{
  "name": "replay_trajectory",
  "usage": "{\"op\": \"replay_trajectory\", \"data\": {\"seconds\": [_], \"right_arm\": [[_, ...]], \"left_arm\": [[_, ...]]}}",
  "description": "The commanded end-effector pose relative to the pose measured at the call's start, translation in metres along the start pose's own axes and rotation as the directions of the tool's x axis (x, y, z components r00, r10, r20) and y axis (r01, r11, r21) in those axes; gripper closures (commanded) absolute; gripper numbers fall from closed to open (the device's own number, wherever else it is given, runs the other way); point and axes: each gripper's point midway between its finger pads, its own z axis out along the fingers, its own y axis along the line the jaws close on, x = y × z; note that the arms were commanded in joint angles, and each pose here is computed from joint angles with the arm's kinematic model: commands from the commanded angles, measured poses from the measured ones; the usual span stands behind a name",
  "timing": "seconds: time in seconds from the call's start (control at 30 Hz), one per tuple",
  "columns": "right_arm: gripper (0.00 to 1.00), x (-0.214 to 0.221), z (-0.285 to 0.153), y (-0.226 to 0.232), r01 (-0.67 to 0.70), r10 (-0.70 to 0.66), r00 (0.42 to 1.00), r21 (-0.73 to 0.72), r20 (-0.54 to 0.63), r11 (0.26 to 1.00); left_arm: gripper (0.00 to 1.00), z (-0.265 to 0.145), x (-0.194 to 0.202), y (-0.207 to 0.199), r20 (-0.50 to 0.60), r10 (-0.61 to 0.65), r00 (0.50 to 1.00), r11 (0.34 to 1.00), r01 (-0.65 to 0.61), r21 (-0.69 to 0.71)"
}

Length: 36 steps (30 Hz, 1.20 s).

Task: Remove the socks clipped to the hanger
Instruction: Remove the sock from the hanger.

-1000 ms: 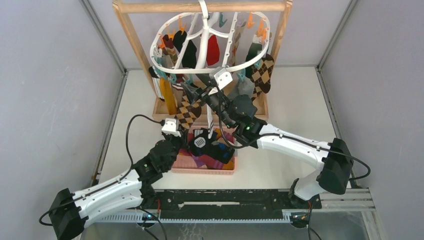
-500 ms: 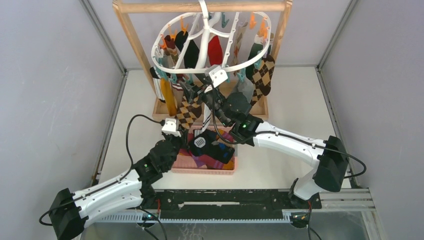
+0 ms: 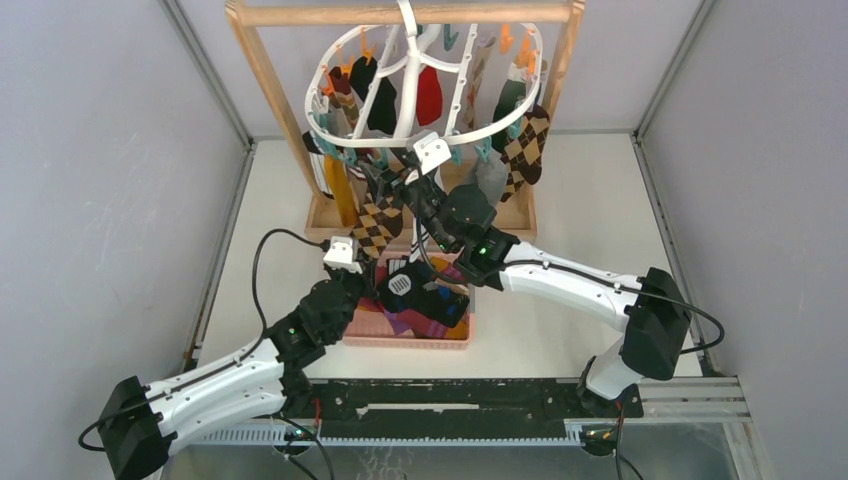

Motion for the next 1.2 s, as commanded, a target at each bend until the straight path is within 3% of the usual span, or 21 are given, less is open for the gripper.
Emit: {"op": "replay_trajectory", "data": {"seconds": [0.0,0.5,0.8,1.0,1.17], "right_arm": [[0.32,-0.036,0.01,-0.009,-0.038,0.035,0.995,0.036,0.095,0.999],[0.46,-0.035,0.015,-0.017,-0.045,0.039,0.995,0.062,0.094,0.997],[0.73,-0.034,0.014,-0.018,-0.036,0.03,0.996,0.066,0.084,0.997],[1.0,-0.034,0.014,-0.02,-0.045,0.041,0.996,0.056,0.076,0.997],[1.0,-0.032,0.011,-0.026,-0.051,0.045,0.996,0.074,0.073,0.996]], "left_arm": [[0.95,0.001,-0.007,-0.002,0.03,-0.012,0.999,1.0,0.011,0.016],[0.95,0.002,-0.004,-0.003,0.021,-0.003,1.0,1.0,0.003,0.019],[0.95,0.002,-0.003,-0.003,0.019,-0.005,1.0,1.0,0.004,0.019],[0.95,0.002,-0.002,-0.003,0.015,-0.005,1.0,1.0,0.005,0.018],[0.95,0.001,-0.001,-0.002,0.015,-0.009,1.0,1.0,0.009,0.018]]}}
